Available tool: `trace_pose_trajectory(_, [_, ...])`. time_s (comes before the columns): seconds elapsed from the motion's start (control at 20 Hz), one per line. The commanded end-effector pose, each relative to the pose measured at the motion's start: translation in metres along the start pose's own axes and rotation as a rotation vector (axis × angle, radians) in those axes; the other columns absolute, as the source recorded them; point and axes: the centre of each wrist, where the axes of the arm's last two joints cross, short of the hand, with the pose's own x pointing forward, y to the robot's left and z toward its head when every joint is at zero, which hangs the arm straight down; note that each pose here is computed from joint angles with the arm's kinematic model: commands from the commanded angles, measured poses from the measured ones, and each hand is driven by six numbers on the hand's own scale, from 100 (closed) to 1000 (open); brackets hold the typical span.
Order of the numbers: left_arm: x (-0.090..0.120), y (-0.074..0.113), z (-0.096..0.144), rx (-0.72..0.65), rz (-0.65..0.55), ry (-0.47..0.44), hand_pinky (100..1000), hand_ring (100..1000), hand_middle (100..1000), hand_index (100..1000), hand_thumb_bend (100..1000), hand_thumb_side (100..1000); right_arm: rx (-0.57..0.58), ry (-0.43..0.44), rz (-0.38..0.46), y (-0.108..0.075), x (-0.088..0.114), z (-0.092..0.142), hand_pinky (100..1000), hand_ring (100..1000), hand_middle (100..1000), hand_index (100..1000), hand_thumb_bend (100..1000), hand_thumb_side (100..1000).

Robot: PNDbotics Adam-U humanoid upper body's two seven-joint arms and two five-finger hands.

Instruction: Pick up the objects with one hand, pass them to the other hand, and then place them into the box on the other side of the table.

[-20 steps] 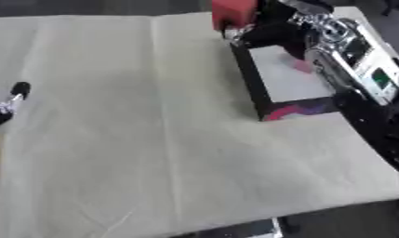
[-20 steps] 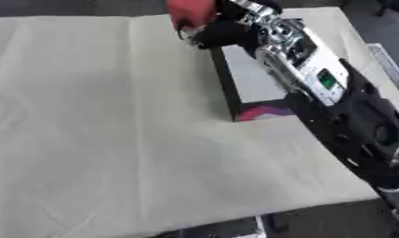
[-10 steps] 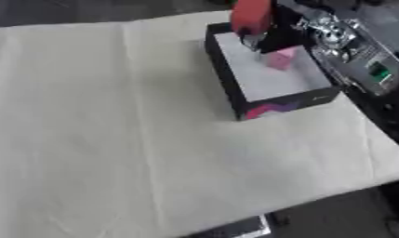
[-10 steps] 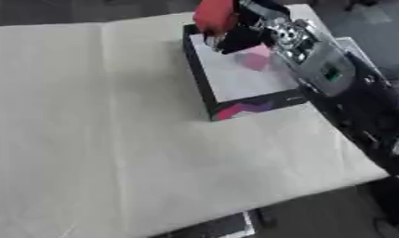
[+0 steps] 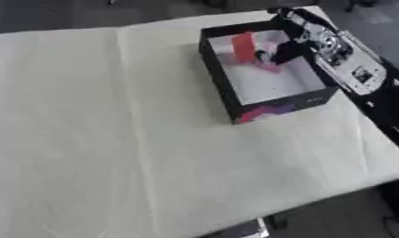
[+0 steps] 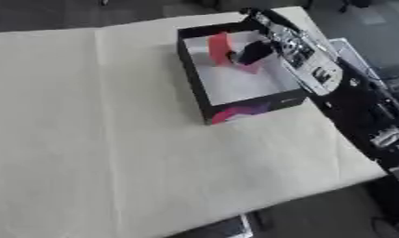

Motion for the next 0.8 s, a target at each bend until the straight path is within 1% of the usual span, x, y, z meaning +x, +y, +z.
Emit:
trace_pose_trajectory(0.05, [-0.004,0.02,-0.012,0.05,-0.036,-0.015,821,712,681,795,423,286,-0.031,0.004,0.108,-0.021,-0.005,0.0,953,968,910,1000,408,100])
trace_pose_trajectory(0.1, [-0.005,0.021,-0.013,0.054,-0.039,-0.013,821,712,681,795,427,286,-0.034,0.005,0.121,-0.022,-0.006,0.0,956,973,914,1000,420,100])
trace_pose_trajectory(0.2, [-0.006,0.023,-0.015,0.055,-0.046,-0.007,821,712,680,797,428,300,-0.067,0.0,0.109,-0.026,-0.004,0.002,956,968,911,1000,397,100])
trace_pose_trajectory(0.25, [-0.008,0.024,-0.015,0.044,-0.045,0.003,822,712,680,804,424,333,-0.108,-0.012,0.074,-0.028,0.0,0.003,962,971,916,1000,398,100])
trace_pose_trajectory(0.3, [-0.01,0.025,-0.017,0.022,-0.042,0.017,823,712,681,806,421,345,-0.153,-0.035,0.016,-0.03,0.006,0.006,963,969,913,1000,406,100])
trace_pose_trajectory(0.35, [-0.012,0.027,-0.019,-0.007,-0.04,0.028,827,717,686,811,418,354,-0.192,-0.061,-0.056,-0.032,0.012,0.009,964,966,916,1000,273,100])
trace_pose_trajectory(0.45, [-0.016,0.032,-0.024,-0.088,-0.037,0.048,831,718,687,815,399,368,-0.256,-0.13,-0.211,-0.033,0.027,0.018,974,970,925,1000,105,167])
trace_pose_trajectory(0.55, [-0.022,0.039,-0.032,-0.179,-0.015,0.078,834,720,690,820,382,411,-0.286,-0.215,-0.346,-0.03,0.042,0.028,982,975,937,1000,100,225])
trace_pose_trajectory(0.6, [-0.026,0.043,-0.036,-0.224,-0.005,0.092,837,724,696,827,382,442,-0.291,-0.251,-0.394,-0.029,0.048,0.033,983,976,942,1000,100,233])
trace_pose_trajectory(0.7, [-0.035,0.05,-0.043,-0.331,0.021,0.127,848,733,707,842,387,501,-0.294,-0.307,-0.456,-0.025,0.058,0.042,979,971,937,1000,100,215])
trace_pose_trajectory(0.75, [-0.04,0.052,-0.046,-0.404,0.046,0.148,858,740,717,855,383,561,-0.293,-0.329,-0.471,-0.024,0.063,0.046,978,968,936,1000,100,221])
trace_pose_trajectory(0.8, [-0.046,0.054,-0.048,-0.485,0.083,0.167,860,743,721,859,380,580,-0.29,-0.35,-0.482,-0.023,0.068,0.05,977,966,935,1000,100,222])
